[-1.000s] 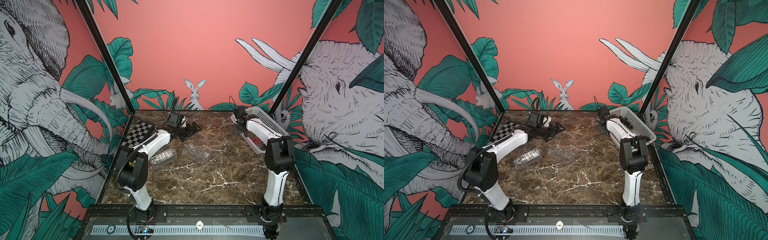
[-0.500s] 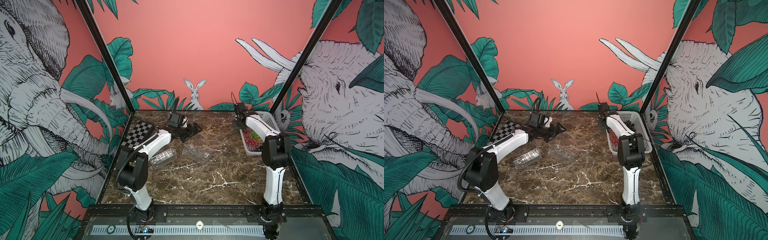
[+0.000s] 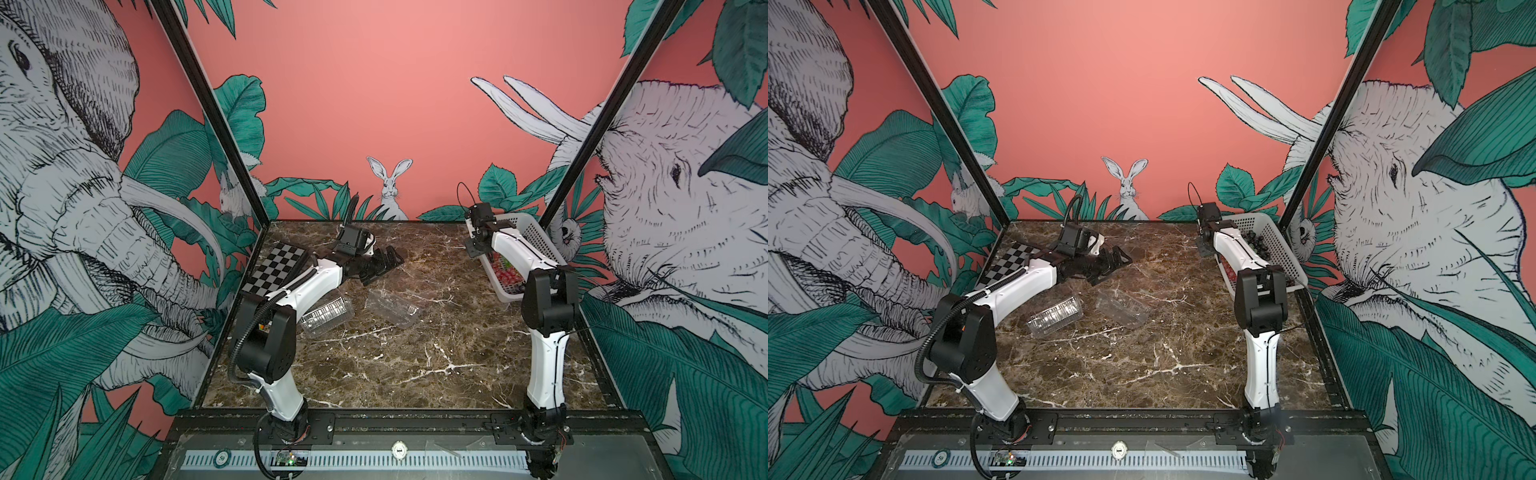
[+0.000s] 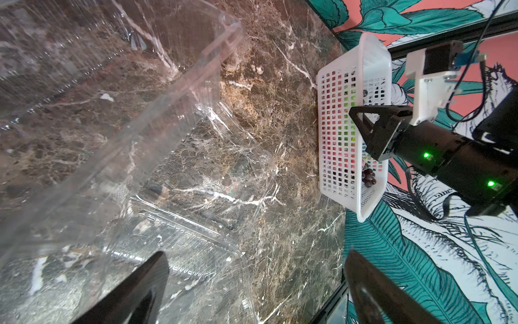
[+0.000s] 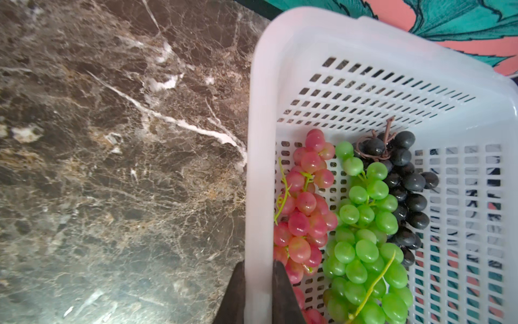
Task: Pack grapes into containers
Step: Adjust the basket at the corner of the board, then move the packing box to the center of the board.
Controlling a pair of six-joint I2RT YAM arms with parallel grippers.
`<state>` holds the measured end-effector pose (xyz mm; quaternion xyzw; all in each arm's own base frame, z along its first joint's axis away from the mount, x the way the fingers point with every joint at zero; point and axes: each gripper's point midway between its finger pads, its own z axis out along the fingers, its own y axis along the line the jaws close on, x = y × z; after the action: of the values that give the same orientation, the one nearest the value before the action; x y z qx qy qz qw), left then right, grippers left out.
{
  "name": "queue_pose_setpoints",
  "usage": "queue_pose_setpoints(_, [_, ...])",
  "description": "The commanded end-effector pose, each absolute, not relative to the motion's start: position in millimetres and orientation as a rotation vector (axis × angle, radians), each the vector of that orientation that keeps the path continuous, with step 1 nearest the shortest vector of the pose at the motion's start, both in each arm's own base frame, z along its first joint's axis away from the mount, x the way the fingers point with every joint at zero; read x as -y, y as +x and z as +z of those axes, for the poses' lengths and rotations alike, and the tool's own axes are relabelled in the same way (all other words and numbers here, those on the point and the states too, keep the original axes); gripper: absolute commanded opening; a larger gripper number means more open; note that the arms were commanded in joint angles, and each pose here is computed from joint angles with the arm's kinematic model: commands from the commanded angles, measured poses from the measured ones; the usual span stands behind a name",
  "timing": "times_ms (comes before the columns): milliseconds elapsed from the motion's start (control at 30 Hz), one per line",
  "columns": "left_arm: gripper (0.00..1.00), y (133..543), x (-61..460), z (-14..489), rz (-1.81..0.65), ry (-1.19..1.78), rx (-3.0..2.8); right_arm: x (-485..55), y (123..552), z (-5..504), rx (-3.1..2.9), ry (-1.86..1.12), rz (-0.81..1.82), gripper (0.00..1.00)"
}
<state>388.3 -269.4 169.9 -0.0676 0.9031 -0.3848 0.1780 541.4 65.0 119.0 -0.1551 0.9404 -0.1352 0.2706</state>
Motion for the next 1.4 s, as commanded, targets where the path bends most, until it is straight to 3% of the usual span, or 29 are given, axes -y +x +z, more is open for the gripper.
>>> queue_pose_setpoints(0, [1.00, 389, 270, 198, -1.089, -0.151, -2.502, -62, 561, 136, -2.455, -0.425, -0.356, 0.05])
queue_pose_setpoints(267, [1.00, 394, 273, 200, -1.092, -0.149, -2.498, -47, 546, 136, -2.486, -0.302, -0.391, 0.03])
queue_pose_setpoints(533, [1.00, 389, 273, 205, -1.080, -0.130, -2.495, -40, 535, 131, -2.512, -0.255, -0.404, 0.09])
queue_pose_setpoints(700, [1.00, 385, 266, 212, -1.029, -0.099, -2.487, -43, 535, 159, -2.479, -0.198, -0.354, 0.28])
queue_pose_setpoints(767, [0.99, 384, 261, 216, -0.987, -0.077, -2.486, -47, 533, 175, -2.463, -0.162, -0.305, 0.41])
queue_pose_setpoints(967, [1.00, 376, 248, 228, -0.890, -0.014, -2.485, -69, 512, 211, -2.418, -0.032, -0.078, 0.69])
queue_pose_setpoints(1133, [1.00, 366, 233, 223, -0.768, 0.032, -2.527, -107, 481, 206, -2.440, -0.019, 0.053, 0.97])
queue_pose_setpoints(1367, [0.99, 359, 228, 216, -0.743, 0.063, -2.552, -185, 424, 158, -2.574, -0.080, 0.279, 0.98])
